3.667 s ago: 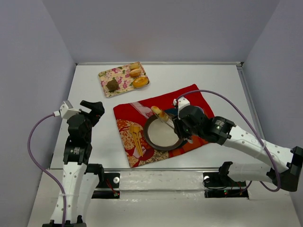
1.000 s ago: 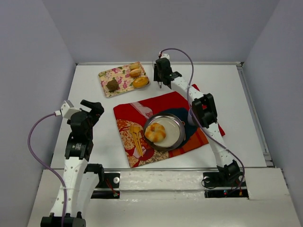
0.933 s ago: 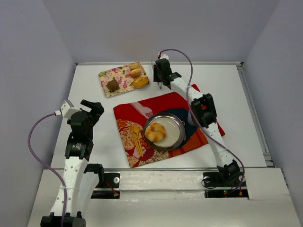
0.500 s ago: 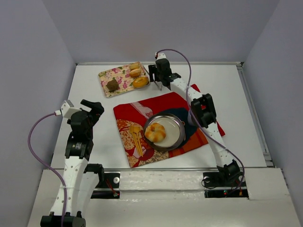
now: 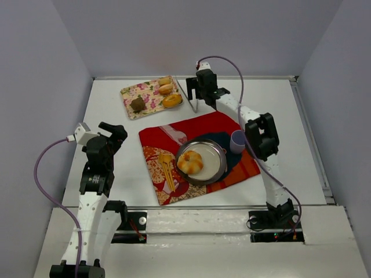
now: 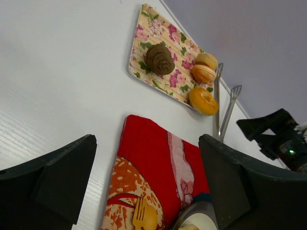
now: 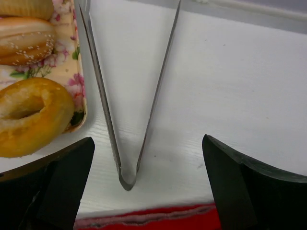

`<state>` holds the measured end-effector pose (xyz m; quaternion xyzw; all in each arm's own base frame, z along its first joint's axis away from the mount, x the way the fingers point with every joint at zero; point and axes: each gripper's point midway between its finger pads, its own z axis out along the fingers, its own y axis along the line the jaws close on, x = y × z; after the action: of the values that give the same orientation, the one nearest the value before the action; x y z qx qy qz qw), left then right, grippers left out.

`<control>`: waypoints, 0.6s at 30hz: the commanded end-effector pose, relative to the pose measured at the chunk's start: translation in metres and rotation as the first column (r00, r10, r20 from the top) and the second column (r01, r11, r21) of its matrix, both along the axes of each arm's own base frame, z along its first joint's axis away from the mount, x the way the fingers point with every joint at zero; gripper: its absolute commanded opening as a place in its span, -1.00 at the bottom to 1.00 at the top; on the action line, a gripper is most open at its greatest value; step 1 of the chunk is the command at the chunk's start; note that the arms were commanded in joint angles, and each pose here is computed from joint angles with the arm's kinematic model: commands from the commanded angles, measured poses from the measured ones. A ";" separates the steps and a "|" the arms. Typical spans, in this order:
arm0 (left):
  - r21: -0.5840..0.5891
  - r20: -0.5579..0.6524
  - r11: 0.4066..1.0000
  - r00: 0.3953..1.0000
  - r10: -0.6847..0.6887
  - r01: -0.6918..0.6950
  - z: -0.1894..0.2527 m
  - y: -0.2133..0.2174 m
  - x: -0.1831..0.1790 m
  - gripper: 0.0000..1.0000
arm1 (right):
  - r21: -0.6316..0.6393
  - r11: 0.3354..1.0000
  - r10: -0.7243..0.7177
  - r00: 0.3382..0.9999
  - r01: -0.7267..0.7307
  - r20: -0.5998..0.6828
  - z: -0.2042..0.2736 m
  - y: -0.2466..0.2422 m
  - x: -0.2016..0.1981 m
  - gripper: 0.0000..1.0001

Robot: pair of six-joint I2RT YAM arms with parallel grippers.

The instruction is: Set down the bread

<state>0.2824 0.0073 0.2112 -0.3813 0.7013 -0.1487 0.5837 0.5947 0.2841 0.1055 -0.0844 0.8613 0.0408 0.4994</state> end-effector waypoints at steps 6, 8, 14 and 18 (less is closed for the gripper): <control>0.023 0.051 0.999 0.998 -0.032 0.030 0.016 -0.004 0.002 0.98 | 0.223 0.966 -0.178 0.961 0.130 0.211 0.155 -0.076 -0.108 0.99; 0.022 0.043 0.999 0.998 -0.038 0.037 0.014 -0.005 0.003 0.98 | 0.277 0.940 -0.257 0.949 0.201 0.184 0.150 -0.096 -0.133 0.99; 0.022 0.030 0.998 0.998 -0.055 0.054 0.010 -0.008 0.006 0.98 | 0.378 0.890 -0.324 0.937 0.255 0.129 0.131 -0.142 -0.219 0.99; 0.021 0.031 0.998 0.998 -0.055 0.054 0.008 -0.008 0.005 0.98 | 0.426 0.867 -0.323 0.943 0.260 0.082 0.120 -0.159 -0.263 0.99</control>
<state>0.2844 0.0017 0.2067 -0.3689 0.7137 -0.1542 0.5752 0.3558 0.1347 0.2194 0.1026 0.8097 0.1011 0.5690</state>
